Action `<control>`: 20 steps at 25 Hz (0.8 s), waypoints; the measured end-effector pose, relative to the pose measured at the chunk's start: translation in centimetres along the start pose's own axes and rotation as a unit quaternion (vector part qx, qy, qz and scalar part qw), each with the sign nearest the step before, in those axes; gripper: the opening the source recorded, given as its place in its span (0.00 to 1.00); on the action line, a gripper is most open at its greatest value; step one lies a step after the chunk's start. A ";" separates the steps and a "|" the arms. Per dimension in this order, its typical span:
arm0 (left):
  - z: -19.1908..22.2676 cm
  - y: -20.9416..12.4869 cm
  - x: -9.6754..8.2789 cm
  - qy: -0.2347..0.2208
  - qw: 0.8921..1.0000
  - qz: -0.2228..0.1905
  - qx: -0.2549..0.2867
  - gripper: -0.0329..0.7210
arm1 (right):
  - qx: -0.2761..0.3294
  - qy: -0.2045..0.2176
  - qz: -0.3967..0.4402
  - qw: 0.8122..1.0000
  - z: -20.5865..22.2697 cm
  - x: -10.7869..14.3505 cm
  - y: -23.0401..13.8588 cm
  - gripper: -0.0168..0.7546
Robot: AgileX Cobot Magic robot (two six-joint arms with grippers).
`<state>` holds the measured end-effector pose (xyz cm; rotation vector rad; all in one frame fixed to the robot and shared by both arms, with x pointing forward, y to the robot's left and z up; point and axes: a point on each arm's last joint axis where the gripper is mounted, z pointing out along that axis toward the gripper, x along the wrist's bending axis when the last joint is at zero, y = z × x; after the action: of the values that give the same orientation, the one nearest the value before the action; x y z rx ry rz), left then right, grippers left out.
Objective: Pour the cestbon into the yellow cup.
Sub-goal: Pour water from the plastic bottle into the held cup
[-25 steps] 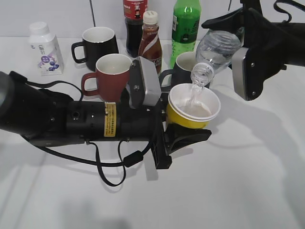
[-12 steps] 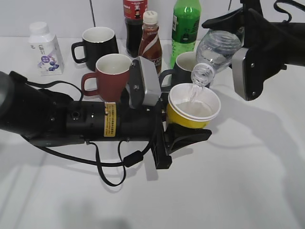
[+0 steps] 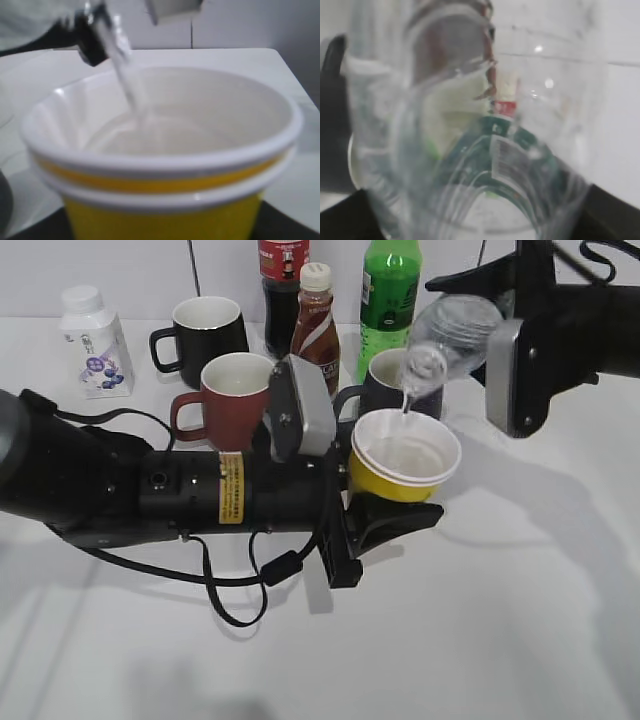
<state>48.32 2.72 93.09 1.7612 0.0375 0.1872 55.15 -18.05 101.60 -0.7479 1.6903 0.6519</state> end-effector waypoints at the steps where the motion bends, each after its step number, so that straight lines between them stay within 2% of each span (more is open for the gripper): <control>1: 0.0 0.0 0.1 0.003 1.000 -0.002 -0.001 0.55 | -0.003 -0.002 0.022 1.000 0.0 0.0 0.0 0.62; 5: 0.0 0.1 0.2 0.007 1.000 -0.005 -0.005 0.55 | -0.007 -0.004 0.112 0.994 0.0 -0.1 0.1 0.62; 9: -0.6 0.4 0.8 0.011 0.999 -0.007 -0.029 0.55 | -0.016 -0.006 0.219 0.975 0.0 -0.2 0.3 0.62; 15: -2.0 0.4 2.3 0.034 0.998 -0.015 -0.056 0.55 | -0.040 -0.027 0.352 0.935 0.0 -0.7 0.5 0.62; 20: -4.4 0.6 3.3 0.067 0.996 -0.018 -0.056 0.55 | -0.021 -0.093 0.443 0.892 -0.1 -1.7 -0.4 0.62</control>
<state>50.89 7.28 94.83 1.6327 0.1536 0.2759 55.66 -18.16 103.26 0.1200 1.7965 1.3390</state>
